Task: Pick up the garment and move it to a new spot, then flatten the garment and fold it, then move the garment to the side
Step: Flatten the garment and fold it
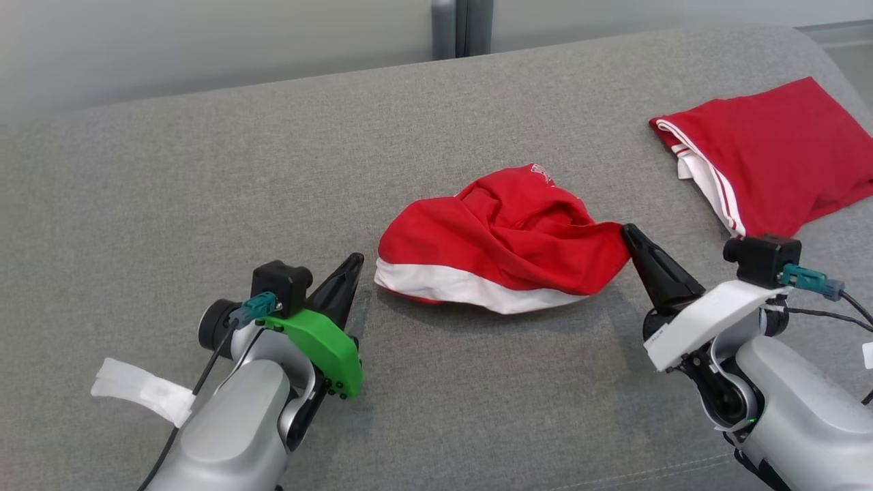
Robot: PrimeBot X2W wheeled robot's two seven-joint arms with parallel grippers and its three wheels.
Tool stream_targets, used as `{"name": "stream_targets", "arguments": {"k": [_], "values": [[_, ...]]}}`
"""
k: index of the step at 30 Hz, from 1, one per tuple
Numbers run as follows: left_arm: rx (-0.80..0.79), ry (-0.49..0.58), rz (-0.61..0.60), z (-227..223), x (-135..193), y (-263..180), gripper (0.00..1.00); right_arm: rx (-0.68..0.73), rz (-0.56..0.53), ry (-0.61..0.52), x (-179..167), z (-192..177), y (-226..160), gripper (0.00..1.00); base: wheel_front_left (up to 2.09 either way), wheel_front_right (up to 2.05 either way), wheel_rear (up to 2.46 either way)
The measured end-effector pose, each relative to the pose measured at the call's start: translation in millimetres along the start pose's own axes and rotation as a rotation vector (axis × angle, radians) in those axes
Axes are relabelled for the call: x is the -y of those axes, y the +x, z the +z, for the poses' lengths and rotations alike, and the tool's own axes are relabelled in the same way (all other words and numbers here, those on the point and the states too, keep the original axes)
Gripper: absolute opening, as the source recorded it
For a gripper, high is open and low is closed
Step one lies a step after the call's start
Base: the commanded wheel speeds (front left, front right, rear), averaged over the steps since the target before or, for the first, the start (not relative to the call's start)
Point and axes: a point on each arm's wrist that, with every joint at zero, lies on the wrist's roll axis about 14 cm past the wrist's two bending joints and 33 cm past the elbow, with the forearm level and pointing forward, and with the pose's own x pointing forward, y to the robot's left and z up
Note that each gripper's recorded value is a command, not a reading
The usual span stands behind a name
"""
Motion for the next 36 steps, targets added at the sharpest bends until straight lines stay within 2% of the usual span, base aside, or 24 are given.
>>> {"name": "stream_targets", "arguments": {"k": [8, 13, 20, 21, 22, 23, 36], "values": [[0.037, 0.001, 0.012, 8.9, 5.5, -17.1, 0.00, 0.075, -0.026, -0.027, 5.9, 25.0, -20.0, 0.00, 0.00, 0.00, 0.00], [0.062, -0.003, 0.034, 12.2, 4.1, -29.1, 0.00, 0.115, -0.088, -0.015, 21.9, 32.8, -37.1, 0.00, 0.00, 0.00, 0.00], [0.089, -0.012, 0.065, 14.2, 2.1, -43.0, 0.00, 0.108, -0.190, 0.012, 45.9, 18.8, -62.9, 0.00, 0.00, 0.00, 0.00], [0.094, -0.018, 0.073, 14.4, 1.6, -45.1, 0.22, 0.100, -0.204, 0.016, 48.6, 14.0, -66.7, 0.21, 0.00, 0.00, 0.00], [0.098, -0.028, 0.081, 14.4, 1.6, -47.2, 0.76, 0.087, -0.215, 0.022, 50.0, 7.9, -70.2, 1.00, 0.00, 0.00, 0.00], [0.102, -0.034, 0.092, 14.3, 0.1, -49.5, 1.00, 0.076, -0.221, 0.022, 50.6, 3.0, -72.6, 1.00, 0.00, 0.00, 0.00], [0.218, -0.027, 0.182, 45.3, -13.2, -79.8, 1.00, 0.148, -0.205, -0.063, 44.3, 27.2, -75.3, 1.00, 0.00, 0.00, 0.00]]}}
